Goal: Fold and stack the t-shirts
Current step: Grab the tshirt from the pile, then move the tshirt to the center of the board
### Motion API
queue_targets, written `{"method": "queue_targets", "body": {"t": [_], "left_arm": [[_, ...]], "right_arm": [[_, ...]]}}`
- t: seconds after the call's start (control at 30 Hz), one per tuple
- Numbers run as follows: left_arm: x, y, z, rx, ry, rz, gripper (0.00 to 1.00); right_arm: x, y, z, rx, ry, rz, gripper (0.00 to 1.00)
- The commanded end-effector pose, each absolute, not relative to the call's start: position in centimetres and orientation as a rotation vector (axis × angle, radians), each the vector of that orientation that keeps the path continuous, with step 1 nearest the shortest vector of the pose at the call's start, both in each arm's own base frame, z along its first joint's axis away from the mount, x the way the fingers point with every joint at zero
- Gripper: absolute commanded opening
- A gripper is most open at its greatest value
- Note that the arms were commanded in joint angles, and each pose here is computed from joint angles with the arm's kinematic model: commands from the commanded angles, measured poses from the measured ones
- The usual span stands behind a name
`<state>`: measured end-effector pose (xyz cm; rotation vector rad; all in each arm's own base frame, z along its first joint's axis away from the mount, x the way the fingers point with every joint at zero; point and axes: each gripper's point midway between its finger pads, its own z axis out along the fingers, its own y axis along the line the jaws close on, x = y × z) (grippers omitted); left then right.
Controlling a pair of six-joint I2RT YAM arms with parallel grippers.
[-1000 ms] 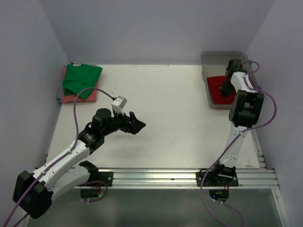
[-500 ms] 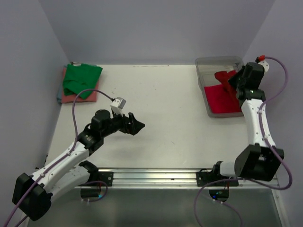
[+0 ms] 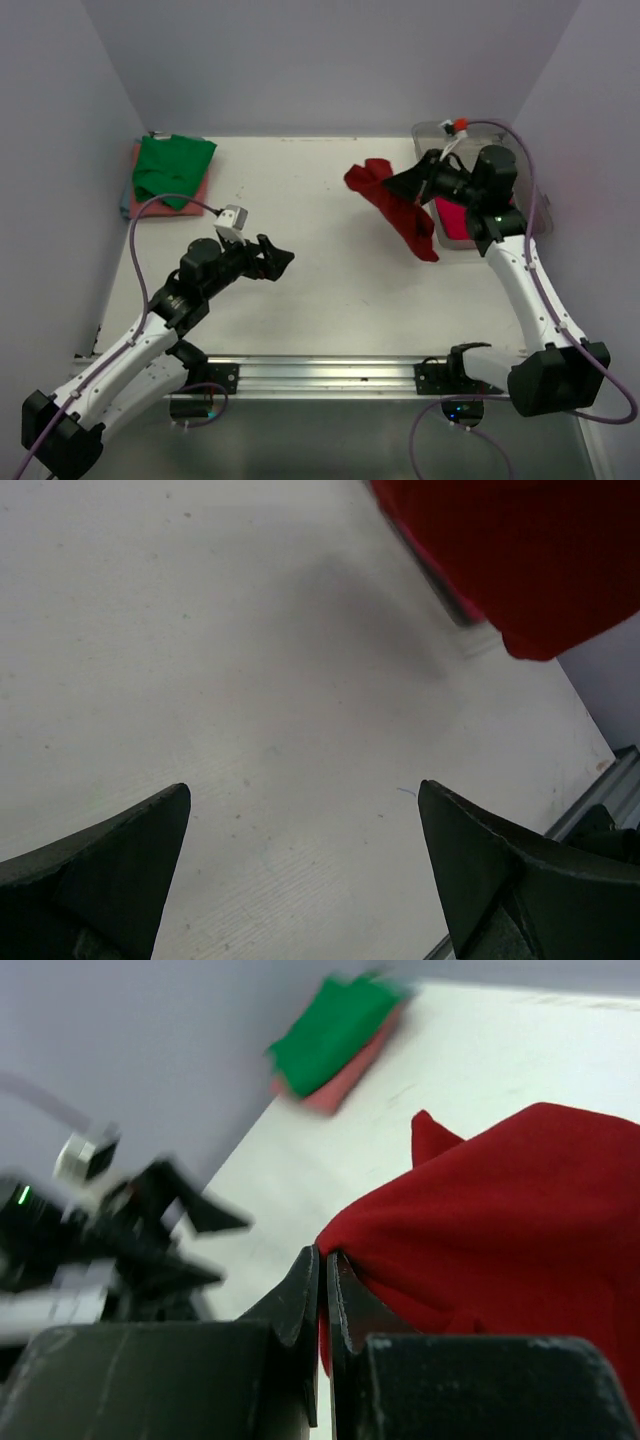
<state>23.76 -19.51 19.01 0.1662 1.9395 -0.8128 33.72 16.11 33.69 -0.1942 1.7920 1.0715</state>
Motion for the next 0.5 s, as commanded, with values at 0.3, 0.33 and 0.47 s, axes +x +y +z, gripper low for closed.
{"method": "queue_targets", "body": {"t": [0.3,0.33,0.47], "left_arm": [[24.5,-12.1,24.1,-0.198,1.786,-0.555,1.0],[24.4,-11.9,24.2,-0.207,1.783,-0.549,1.0],[24.4,-11.6,24.4,-0.213,1.783,-0.537,1.0]], "right_arm": [[27.3,26.1,25.6,-0.838,2.127,1.015,0.36],[27.9,26.3,24.5,-0.809,2.177,0.941,0.36],[32.4,23.1,20.8,-0.555,2.356,0.572,0.76]]}}
